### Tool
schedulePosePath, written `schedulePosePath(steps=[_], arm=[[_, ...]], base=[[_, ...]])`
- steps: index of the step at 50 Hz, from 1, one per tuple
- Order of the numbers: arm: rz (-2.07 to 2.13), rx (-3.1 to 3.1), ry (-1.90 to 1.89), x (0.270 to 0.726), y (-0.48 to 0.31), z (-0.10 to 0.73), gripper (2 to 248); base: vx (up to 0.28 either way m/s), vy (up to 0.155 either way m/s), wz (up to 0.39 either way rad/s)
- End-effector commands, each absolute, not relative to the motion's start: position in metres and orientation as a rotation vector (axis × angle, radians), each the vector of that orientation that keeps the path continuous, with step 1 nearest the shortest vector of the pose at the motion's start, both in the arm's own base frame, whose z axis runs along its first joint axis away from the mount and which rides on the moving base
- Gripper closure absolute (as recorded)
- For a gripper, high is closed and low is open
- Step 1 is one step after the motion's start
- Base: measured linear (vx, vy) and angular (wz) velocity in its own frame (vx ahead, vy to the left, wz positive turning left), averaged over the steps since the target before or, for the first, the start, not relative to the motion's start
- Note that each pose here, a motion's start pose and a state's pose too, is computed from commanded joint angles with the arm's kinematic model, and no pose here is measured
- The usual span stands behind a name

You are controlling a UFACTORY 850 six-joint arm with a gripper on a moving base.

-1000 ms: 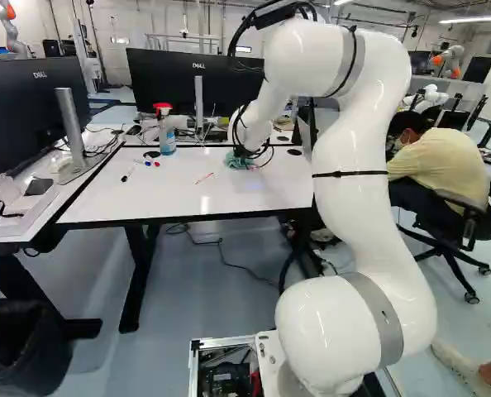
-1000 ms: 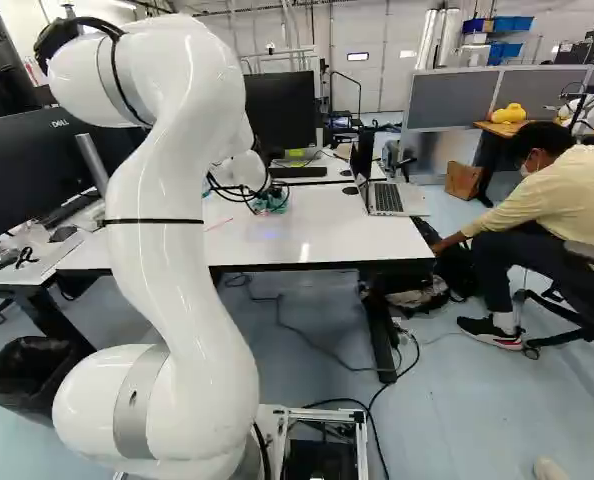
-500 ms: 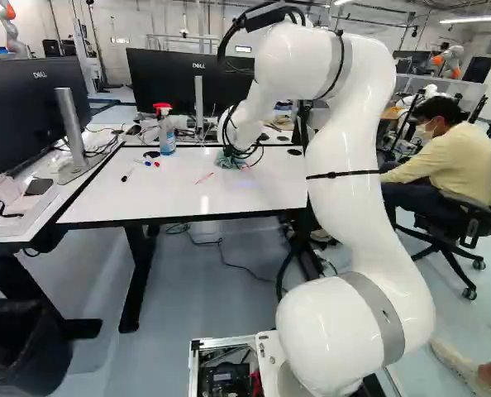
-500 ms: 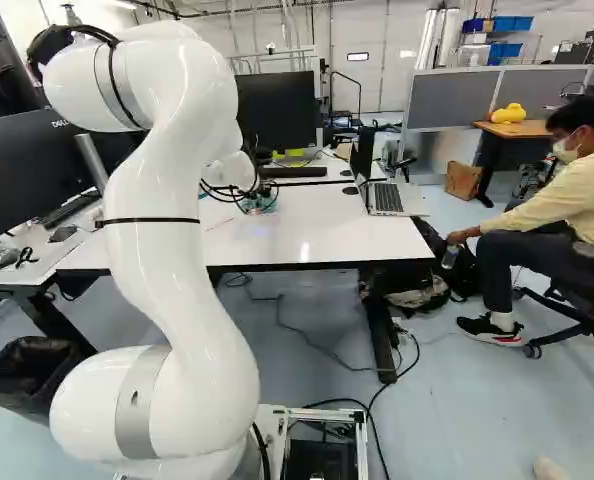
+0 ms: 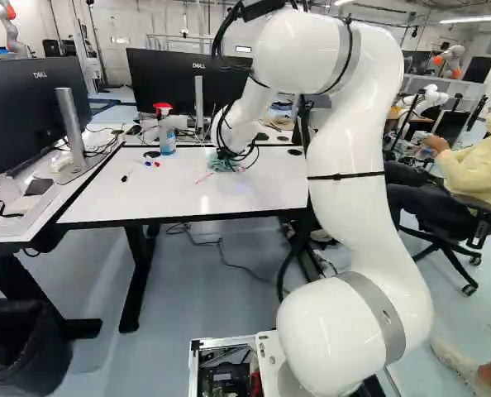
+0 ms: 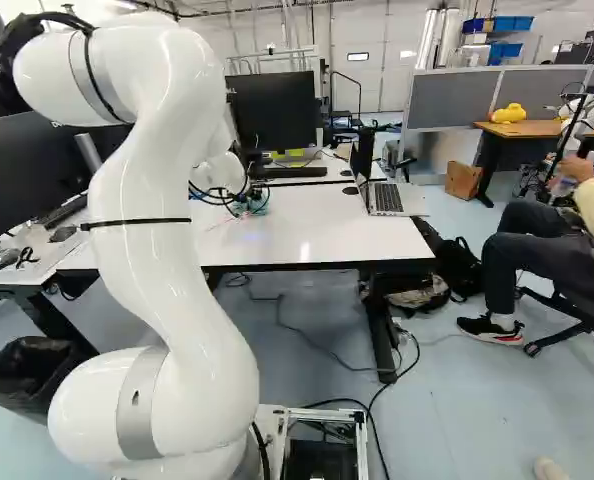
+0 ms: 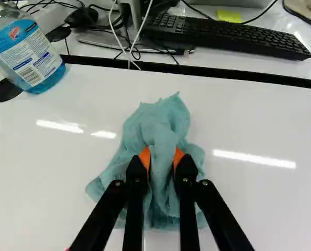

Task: Clean the table with the green towel

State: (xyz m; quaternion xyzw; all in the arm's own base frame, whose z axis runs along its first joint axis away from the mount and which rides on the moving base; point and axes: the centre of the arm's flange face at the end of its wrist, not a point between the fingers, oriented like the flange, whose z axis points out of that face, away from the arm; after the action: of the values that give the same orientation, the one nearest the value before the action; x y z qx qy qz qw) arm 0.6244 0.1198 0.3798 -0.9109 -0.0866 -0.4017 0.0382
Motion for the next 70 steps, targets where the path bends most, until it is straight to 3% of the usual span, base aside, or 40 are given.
schedulePosePath(steps=[51, 70], arm=[[-1.235, -2.860, -0.090, 0.614, 0.039, 0.382, 185], [-1.264, -2.858, -0.056, 0.639, 0.025, 0.379, 185]], base=[[0.000, 0.000, 0.000], [0.000, 0.000, 0.000]])
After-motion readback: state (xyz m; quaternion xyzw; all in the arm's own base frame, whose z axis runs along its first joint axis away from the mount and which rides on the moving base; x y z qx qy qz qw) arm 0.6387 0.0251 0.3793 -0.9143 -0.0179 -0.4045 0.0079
